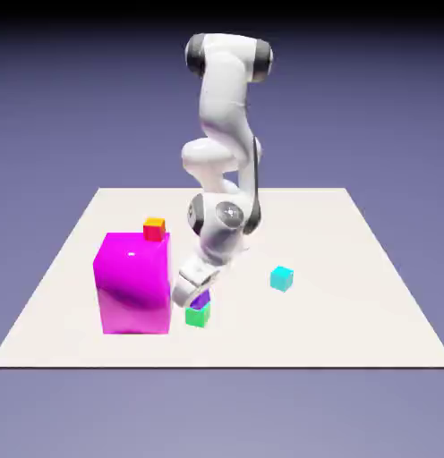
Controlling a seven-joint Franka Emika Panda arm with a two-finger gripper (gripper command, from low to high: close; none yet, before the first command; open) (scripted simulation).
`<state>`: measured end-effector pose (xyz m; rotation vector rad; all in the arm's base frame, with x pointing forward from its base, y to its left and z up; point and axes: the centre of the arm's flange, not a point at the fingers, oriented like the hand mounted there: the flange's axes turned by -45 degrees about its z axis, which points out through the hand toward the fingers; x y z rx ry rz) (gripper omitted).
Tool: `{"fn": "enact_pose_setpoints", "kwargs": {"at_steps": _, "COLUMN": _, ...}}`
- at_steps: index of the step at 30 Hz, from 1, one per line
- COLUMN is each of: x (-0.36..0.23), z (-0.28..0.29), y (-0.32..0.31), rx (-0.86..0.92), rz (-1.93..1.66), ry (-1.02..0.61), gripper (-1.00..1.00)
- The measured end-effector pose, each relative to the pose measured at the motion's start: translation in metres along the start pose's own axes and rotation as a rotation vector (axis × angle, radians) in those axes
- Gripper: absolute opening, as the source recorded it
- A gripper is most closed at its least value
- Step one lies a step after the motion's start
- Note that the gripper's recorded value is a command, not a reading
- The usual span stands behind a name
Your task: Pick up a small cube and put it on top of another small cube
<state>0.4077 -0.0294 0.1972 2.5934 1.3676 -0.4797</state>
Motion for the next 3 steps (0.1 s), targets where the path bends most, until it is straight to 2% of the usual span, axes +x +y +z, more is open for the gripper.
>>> {"fn": "enact_pose_setpoints", "kwargs": {"at_steps": 3, "x": -0.004, "z": -0.039, "y": -0.001, "rx": 0.0, "rz": -0.002, "ry": 0.0, "gripper": 1.0}}
